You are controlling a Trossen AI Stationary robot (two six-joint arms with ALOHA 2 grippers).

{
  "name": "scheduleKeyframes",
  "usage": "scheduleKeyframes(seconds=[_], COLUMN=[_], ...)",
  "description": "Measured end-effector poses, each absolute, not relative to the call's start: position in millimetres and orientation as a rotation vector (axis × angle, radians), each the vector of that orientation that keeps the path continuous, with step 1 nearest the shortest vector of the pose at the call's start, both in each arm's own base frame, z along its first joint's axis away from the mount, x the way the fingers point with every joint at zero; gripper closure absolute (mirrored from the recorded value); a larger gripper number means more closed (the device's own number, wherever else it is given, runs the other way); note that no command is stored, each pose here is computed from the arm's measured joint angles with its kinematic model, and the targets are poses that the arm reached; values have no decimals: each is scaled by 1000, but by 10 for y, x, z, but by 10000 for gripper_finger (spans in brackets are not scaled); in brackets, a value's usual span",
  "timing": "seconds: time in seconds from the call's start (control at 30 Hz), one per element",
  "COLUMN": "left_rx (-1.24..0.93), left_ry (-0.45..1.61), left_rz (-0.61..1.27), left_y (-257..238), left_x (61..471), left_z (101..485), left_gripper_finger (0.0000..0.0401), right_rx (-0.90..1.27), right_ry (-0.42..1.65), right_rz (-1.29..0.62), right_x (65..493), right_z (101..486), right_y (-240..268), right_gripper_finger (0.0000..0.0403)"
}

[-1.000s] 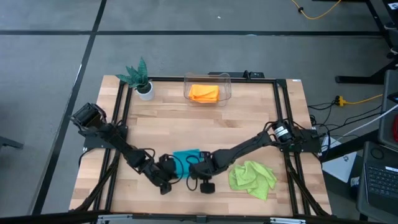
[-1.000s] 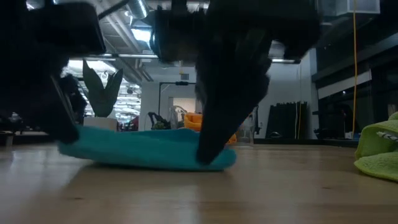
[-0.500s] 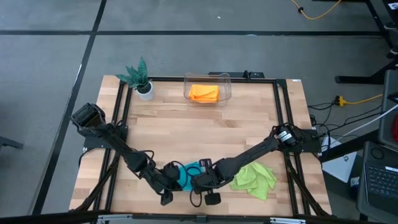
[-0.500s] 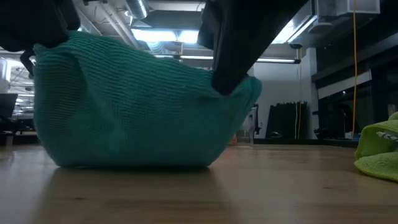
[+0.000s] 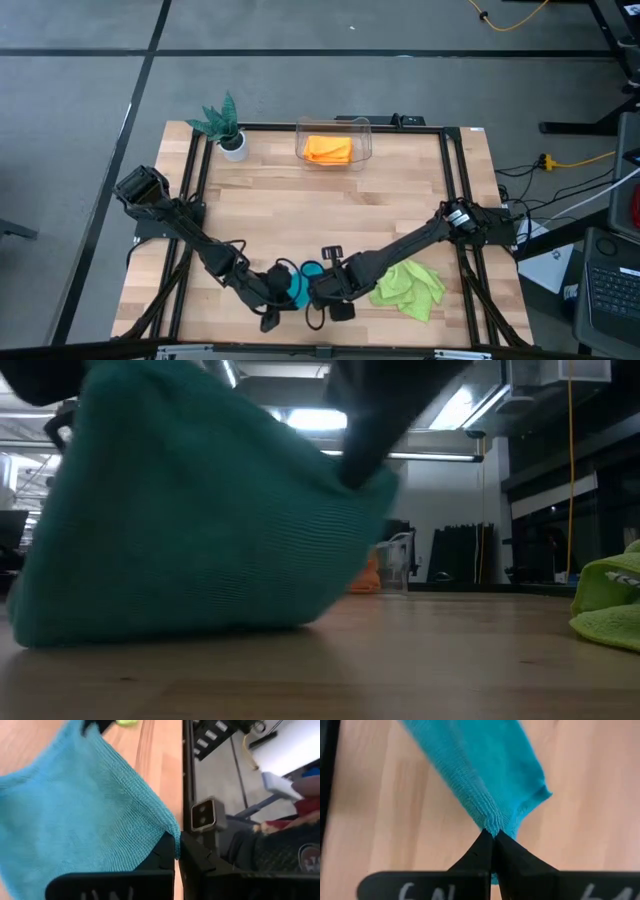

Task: Fold microfiber towels
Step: Fold the blue microfiber towel

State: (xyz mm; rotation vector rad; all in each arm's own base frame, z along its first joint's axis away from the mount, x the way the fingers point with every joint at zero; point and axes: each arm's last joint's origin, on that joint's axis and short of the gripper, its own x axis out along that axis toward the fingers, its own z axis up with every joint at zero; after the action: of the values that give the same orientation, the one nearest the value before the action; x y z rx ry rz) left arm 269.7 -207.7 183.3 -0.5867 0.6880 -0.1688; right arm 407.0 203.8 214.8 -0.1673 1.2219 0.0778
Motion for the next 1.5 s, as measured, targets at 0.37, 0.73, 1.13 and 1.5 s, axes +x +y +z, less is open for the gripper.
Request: scheduleKeyframes(seconds=[0.37, 0.73, 1.13, 1.5], left_rx=[-649, -658, -637, -645], left_ry=[697, 759, 803, 836], left_rz=[-193, -53, 188, 244], left_y=[-2140, -2099, -1913, -1809], left_x=[2663, 2600, 2578, 2607], left_z=[1850, 1764, 1648, 1617], left_gripper_finger=[400, 398, 399, 400], right_rx=[-126, -115, -28, -49], right_ry=[1286, 1238, 1192, 1198], right_rz=[274, 498, 405, 300], right_x=[4000, 4165, 4343, 4347], right_z=[2146, 2172, 1853, 1772], right_y=[2155, 1940, 1532, 1449], right_gripper_finger=[391, 396, 397, 395])
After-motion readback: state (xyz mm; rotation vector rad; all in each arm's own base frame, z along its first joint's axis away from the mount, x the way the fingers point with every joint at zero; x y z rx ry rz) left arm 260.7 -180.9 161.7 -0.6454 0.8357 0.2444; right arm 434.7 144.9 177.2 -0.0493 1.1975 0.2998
